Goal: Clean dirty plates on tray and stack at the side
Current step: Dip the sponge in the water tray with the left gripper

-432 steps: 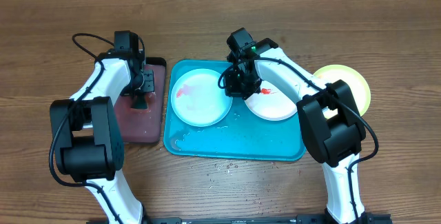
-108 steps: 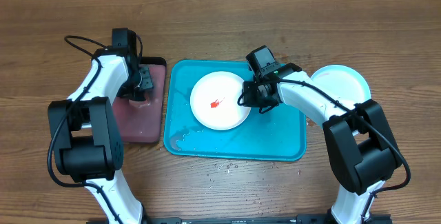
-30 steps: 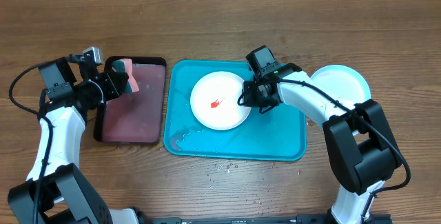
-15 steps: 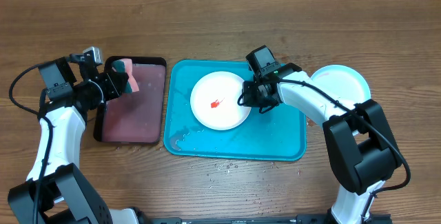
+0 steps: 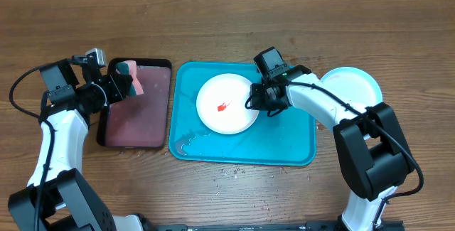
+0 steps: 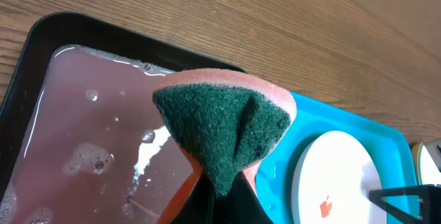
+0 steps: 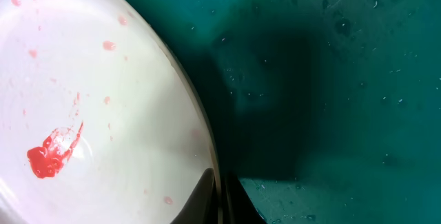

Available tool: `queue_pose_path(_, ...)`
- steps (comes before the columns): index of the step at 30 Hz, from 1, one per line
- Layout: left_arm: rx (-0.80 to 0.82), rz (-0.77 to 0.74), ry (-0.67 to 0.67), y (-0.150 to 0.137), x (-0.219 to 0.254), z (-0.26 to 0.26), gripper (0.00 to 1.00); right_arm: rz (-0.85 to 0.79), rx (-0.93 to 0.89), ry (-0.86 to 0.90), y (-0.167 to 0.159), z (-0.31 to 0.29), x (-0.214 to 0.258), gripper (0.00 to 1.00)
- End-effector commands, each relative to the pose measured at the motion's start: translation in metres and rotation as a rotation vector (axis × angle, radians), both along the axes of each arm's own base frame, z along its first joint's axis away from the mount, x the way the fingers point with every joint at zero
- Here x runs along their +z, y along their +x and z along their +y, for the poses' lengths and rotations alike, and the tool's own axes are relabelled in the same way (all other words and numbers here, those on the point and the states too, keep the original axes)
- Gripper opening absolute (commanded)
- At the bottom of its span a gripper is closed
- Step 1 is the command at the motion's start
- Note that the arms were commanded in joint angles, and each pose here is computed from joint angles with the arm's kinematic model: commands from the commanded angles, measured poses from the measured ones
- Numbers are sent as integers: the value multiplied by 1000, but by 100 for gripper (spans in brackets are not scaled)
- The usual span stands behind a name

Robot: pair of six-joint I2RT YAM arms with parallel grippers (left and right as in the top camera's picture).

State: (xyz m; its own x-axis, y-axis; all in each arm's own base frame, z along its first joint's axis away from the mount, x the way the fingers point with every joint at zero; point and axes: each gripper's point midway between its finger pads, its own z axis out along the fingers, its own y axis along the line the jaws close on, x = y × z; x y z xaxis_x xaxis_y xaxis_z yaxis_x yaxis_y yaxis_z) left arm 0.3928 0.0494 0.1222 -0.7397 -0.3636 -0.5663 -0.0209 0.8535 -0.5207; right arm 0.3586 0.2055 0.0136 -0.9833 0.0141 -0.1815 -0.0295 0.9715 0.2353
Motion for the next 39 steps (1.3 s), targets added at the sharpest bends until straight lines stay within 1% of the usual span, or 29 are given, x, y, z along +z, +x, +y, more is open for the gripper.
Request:
queue_pose_path(1, -29, -32, 1, -1, 7, -3, 4, -38, 7, -12, 10, 1, 6, 4)
queue_pose_path(39, -38, -37, 11, -1, 6, -3, 4, -38, 7, -12, 10, 1, 6, 4)
